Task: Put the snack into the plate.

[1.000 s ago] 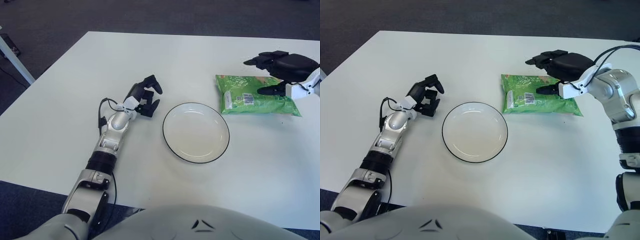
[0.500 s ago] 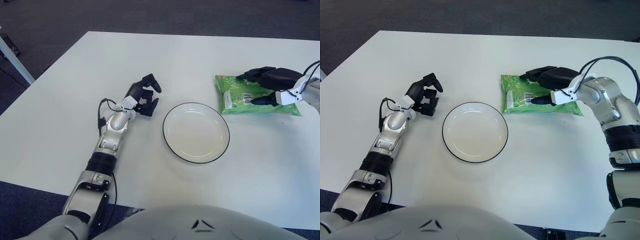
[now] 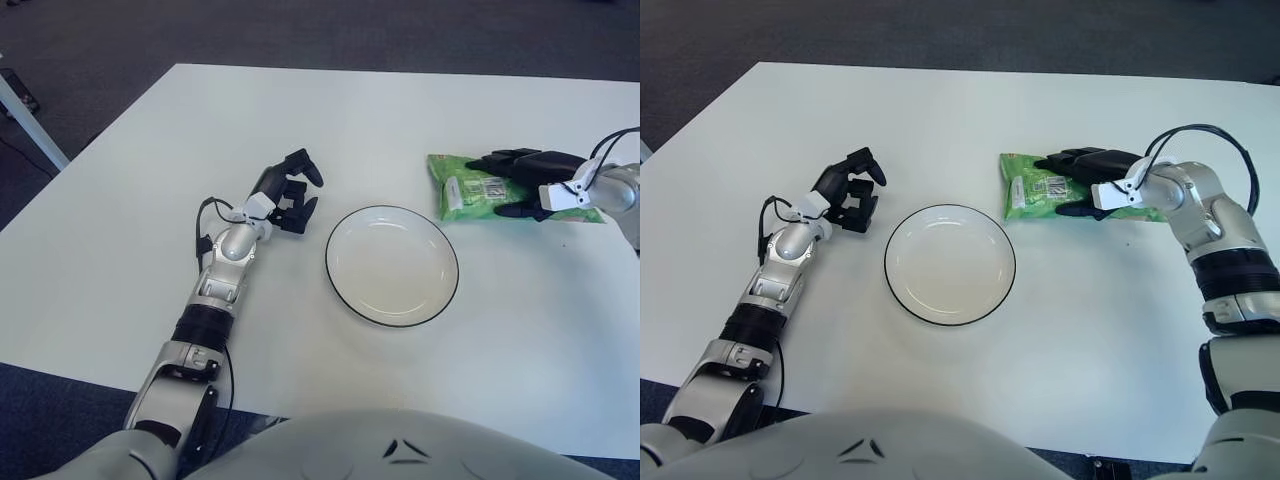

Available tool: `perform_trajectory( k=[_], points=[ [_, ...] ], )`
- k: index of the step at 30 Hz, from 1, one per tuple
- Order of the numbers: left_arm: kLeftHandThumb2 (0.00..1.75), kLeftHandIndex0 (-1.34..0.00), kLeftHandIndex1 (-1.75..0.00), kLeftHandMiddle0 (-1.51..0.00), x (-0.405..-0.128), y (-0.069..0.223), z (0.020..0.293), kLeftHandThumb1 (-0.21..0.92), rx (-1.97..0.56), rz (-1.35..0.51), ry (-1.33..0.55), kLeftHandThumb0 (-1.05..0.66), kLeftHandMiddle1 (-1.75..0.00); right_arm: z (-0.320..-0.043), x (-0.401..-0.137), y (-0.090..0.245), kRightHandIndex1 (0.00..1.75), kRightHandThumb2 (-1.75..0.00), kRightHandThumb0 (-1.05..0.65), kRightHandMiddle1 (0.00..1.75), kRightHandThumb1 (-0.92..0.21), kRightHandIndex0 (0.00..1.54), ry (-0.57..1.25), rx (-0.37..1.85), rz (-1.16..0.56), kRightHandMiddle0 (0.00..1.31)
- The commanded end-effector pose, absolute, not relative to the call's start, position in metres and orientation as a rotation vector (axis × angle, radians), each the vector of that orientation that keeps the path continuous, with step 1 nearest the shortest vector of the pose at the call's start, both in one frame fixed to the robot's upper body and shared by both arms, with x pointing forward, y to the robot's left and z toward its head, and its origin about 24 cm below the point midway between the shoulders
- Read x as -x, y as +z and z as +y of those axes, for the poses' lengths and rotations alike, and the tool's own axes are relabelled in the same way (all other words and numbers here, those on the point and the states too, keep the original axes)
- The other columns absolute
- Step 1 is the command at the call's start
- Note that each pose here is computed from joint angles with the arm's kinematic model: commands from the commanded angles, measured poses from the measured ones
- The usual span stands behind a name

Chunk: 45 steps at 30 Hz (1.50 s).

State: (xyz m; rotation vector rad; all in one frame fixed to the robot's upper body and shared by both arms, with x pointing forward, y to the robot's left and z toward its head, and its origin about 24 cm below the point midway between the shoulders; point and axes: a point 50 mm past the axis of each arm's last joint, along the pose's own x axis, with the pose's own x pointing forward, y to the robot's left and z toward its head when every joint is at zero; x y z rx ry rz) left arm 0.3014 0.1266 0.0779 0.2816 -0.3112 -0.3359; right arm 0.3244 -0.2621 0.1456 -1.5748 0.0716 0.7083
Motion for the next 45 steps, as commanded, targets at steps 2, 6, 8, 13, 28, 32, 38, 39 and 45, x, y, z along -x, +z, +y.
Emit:
perform_trajectory(
  k=[2, 6, 8, 13, 28, 32, 38, 39, 45],
  points=[
    [1.21, -0.54, -1.75, -1.18, -0.292, 0.052, 0.126, 0.40, -0.256, -0.215, -0.336, -0.45, -1.75, -0.261, -0.324, 0.113, 0.00, -0.74, -1.05, 0.20, -0.92, 0.00, 0.766, 1.570, 0.170, 0.00],
    [1.21, -0.54, -1.75, -1.18, -0.292, 0.051, 0.125, 0.41, -0.252, -0.213, -0.335, -0.45, -1.75, -0.263, -0.326, 0.108, 0.00, -0.72, -1.05, 0.19, -0.92, 0.00, 0.737, 1.569, 0.162, 0.00],
    [1.21, -0.54, -1.75, -1.18, -0.292, 0.052, 0.125, 0.40, -0.247, -0.213, -0.332, -0.45, -1.75, -0.264, -0.327, 0.105, 0.00, -0.72, -1.05, 0.18, -0.92, 0.00, 0.711, 1.569, 0.149, 0.00],
    [1.22, -0.55, -1.75, -1.20, -0.291, 0.052, 0.124, 0.39, -0.240, -0.213, -0.333, -0.45, -1.75, -0.272, -0.330, 0.098, 0.00, -0.73, -1.05, 0.25, -0.92, 0.00, 0.592, 1.574, 0.111, 0.00],
    [1.25, -0.57, -1.75, -1.25, -0.291, 0.052, 0.121, 0.37, -0.243, -0.225, -0.336, -0.46, -1.75, -0.270, -0.323, 0.107, 1.42, -1.30, -0.07, 1.70, -0.24, 0.61, 0.005, 1.589, -0.368, 0.60],
    [1.26, -0.57, -1.75, -1.26, -0.291, 0.052, 0.119, 0.36, -0.241, -0.228, -0.339, -0.46, -1.75, -0.269, -0.320, 0.114, 1.34, -1.50, -0.01, 1.74, -0.04, 0.85, -0.066, 1.528, -0.433, 0.74],
    [1.26, -0.58, -1.75, -1.27, -0.292, 0.052, 0.118, 0.36, -0.240, -0.225, -0.339, -0.46, -1.75, -0.268, -0.316, 0.124, 1.42, -1.59, 0.00, 1.75, 0.02, 0.93, -0.091, 1.435, -0.443, 0.72],
    [1.26, -0.58, -1.75, -1.27, -0.292, 0.051, 0.118, 0.36, -0.240, -0.225, -0.339, -0.46, -1.75, -0.267, -0.316, 0.127, 1.46, -1.59, 0.00, 1.75, 0.01, 0.91, -0.097, 1.417, -0.451, 0.69],
    [1.28, -0.59, -1.75, -1.28, -0.293, 0.052, 0.117, 0.35, -0.247, -0.232, -0.338, -0.47, -1.75, -0.247, -0.311, 0.162, 1.66, -1.56, 0.00, 1.75, -0.09, 0.79, -0.103, 1.305, -0.527, 0.58]
  ],
)
